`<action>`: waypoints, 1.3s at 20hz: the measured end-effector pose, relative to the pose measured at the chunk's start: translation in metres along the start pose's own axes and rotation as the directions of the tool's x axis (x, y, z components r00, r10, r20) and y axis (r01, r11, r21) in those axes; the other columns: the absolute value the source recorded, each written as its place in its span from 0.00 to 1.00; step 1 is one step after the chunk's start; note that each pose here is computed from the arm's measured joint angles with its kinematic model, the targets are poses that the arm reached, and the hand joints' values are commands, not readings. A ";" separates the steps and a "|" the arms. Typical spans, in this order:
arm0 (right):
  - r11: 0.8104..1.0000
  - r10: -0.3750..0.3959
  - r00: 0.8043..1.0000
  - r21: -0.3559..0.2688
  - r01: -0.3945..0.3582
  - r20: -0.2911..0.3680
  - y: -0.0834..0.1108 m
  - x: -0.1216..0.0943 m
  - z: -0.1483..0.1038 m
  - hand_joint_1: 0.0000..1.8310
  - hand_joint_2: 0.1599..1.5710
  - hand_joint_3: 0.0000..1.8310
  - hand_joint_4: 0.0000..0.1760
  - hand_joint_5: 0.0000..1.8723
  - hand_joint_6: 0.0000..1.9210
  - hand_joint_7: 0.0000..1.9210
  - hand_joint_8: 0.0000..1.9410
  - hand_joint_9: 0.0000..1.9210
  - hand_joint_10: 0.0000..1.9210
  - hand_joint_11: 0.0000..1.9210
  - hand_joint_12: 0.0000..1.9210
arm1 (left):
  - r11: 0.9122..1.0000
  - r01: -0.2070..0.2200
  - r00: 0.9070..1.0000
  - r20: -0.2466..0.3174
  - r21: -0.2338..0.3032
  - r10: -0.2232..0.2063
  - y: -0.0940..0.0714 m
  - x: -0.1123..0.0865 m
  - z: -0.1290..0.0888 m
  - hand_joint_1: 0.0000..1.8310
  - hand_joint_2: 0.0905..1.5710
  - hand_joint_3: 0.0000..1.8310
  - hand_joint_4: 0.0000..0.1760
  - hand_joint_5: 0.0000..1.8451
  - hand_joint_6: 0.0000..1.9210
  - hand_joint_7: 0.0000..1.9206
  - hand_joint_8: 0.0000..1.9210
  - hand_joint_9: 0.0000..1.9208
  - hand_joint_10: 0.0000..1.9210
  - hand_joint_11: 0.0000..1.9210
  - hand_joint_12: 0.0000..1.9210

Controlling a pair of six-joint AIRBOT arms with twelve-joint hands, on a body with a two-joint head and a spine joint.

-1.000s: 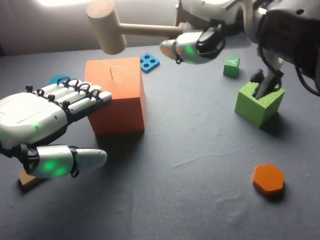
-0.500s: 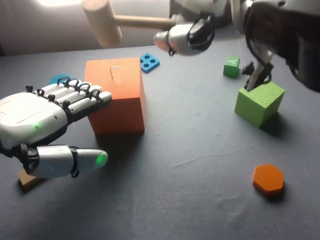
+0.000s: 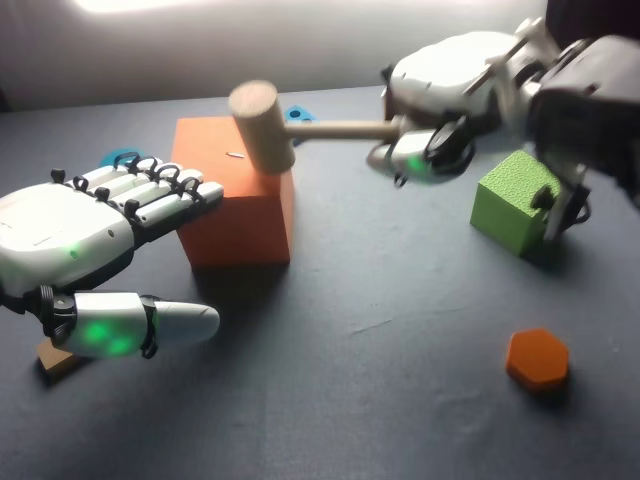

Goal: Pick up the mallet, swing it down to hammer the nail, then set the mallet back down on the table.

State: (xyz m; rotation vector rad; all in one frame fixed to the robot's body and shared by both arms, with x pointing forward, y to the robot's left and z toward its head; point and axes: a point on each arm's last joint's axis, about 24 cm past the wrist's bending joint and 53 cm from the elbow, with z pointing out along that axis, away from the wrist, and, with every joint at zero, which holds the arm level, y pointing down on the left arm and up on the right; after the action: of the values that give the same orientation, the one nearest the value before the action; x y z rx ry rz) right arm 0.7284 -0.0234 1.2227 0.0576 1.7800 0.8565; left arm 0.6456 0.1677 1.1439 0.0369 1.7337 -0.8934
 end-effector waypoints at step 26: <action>0.782 -0.580 0.796 -0.390 0.485 -0.174 0.033 0.101 -0.014 0.33 0.98 0.00 1.00 0.77 1.00 0.80 1.00 0.83 1.00 0.90 1.00 | 1.000 -0.003 0.998 0.070 -0.009 0.003 0.002 -0.041 -0.002 0.00 0.71 0.00 0.00 0.00 0.00 0.00 0.00 0.00 0.00 0.00 0.00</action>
State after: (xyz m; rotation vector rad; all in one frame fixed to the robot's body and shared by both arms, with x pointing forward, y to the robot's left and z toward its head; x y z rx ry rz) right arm 0.6646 0.0373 1.1620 -0.8054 1.7510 0.7411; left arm 0.6598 0.1869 1.1777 0.0020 1.6718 -0.8748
